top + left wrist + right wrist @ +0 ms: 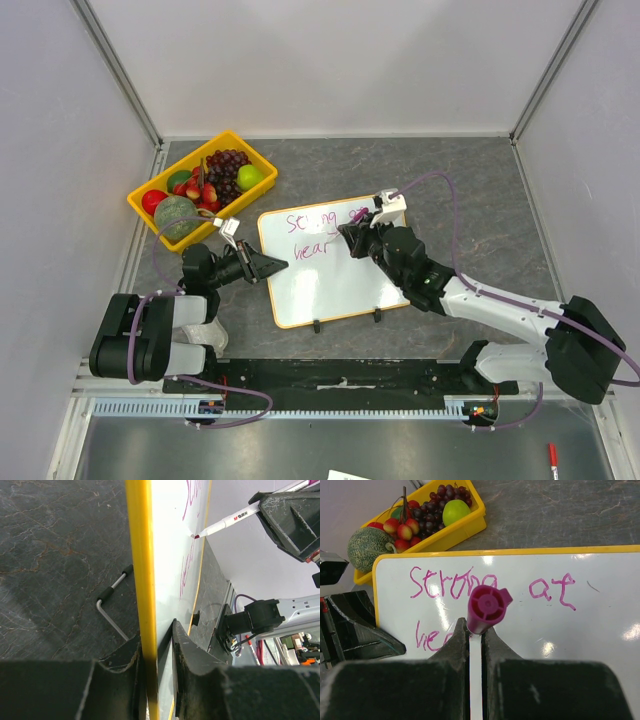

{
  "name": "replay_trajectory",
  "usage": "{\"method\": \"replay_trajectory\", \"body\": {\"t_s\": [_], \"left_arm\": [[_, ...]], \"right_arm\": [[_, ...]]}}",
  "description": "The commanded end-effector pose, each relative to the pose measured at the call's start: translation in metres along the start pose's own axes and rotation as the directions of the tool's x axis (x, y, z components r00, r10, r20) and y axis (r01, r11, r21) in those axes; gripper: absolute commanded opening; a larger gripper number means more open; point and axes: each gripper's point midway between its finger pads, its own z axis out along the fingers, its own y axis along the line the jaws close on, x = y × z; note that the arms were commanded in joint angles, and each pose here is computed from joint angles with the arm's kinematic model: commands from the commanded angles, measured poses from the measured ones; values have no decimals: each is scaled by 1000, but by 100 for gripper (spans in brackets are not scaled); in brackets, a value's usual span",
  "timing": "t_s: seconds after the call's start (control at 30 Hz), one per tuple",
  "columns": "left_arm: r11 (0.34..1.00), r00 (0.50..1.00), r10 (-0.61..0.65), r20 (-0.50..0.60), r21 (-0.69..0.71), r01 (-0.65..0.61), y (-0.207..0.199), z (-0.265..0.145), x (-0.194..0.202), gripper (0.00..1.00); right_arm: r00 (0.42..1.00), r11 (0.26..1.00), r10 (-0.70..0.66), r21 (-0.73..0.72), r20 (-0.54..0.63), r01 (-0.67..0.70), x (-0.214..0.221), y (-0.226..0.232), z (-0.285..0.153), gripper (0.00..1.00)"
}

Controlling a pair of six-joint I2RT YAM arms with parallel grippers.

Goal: Write a sentence on the whiteboard
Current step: Pick up the sentence from the whiteboard.

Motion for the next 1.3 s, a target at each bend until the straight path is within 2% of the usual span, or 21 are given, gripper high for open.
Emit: {"method": "replay_trajectory", "body": {"t_s": [0.0,0.57,1.27], "left_arm": [[997,997,80,10,-19,-80,7,3,-5,2],[997,997,78,8,-20,-77,8,3,-4,2],[997,997,79,9,-19,-78,8,3,-4,2]], "right_arm": [[1000,1000,-2,27,13,2,-3,-9,-5,0],[996,999,36,-13,76,-35,-28,1,-14,0],[1000,1000,9,22,17,-10,-2,-9,-4,0]]}}
